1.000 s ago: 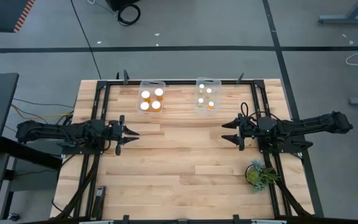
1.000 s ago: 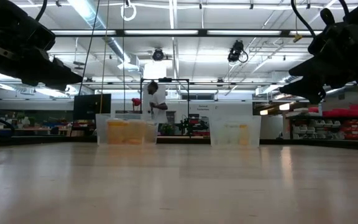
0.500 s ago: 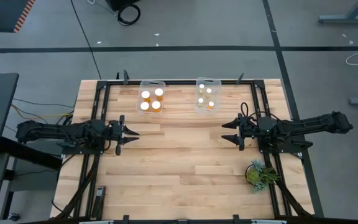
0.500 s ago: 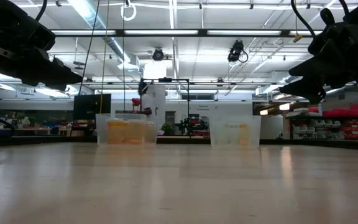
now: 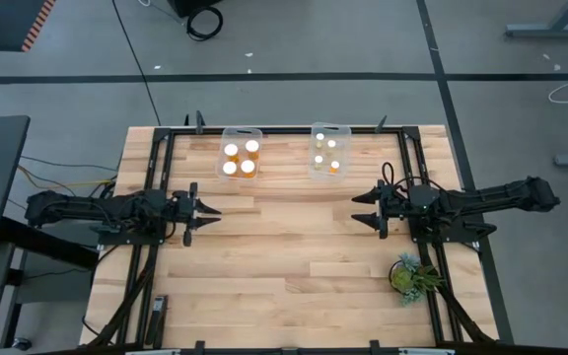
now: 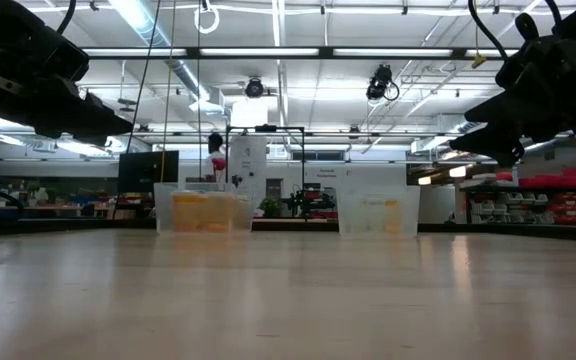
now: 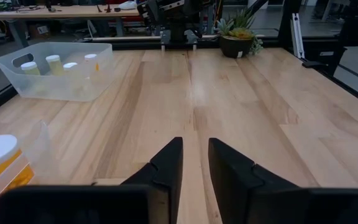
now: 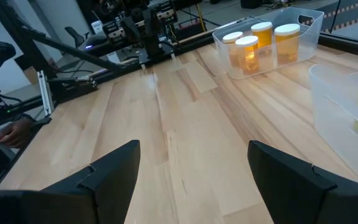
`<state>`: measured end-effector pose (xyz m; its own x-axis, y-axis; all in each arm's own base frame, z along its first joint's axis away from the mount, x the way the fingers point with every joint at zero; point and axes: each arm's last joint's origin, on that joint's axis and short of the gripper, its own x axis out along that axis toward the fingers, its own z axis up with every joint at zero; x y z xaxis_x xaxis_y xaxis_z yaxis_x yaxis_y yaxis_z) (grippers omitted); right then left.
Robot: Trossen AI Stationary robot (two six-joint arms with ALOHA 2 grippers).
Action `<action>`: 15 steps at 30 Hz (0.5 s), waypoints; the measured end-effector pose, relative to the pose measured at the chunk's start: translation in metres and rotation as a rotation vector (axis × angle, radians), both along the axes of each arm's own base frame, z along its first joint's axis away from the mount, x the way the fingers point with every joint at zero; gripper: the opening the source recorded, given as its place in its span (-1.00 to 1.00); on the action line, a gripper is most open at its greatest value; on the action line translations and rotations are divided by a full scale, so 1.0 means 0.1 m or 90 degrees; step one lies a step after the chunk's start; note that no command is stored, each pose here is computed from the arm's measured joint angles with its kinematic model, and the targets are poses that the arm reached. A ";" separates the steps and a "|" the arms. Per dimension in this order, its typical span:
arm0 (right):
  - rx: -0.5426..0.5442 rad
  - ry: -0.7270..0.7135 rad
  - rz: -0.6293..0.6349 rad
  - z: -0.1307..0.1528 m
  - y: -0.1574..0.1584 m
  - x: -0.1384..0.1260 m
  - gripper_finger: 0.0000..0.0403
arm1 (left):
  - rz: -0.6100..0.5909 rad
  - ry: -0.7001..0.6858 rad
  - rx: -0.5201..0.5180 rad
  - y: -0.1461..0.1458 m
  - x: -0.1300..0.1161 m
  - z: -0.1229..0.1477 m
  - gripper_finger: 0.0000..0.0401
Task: Pick and place medicine bottles into bin by pill shape (circle, oval)
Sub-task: Return to Home Position
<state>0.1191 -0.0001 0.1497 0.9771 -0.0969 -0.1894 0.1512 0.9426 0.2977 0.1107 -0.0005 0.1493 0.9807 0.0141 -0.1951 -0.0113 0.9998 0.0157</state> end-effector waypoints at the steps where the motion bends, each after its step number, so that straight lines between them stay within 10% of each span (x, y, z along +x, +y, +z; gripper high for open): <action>1: 0.000 0.000 0.000 0.00 0.00 0.00 0.51 | 0.000 0.000 0.000 0.00 0.00 0.00 -0.59; 15: 0.000 0.000 0.000 0.00 0.00 0.00 0.51 | 0.000 0.000 0.000 0.00 0.00 0.00 -0.55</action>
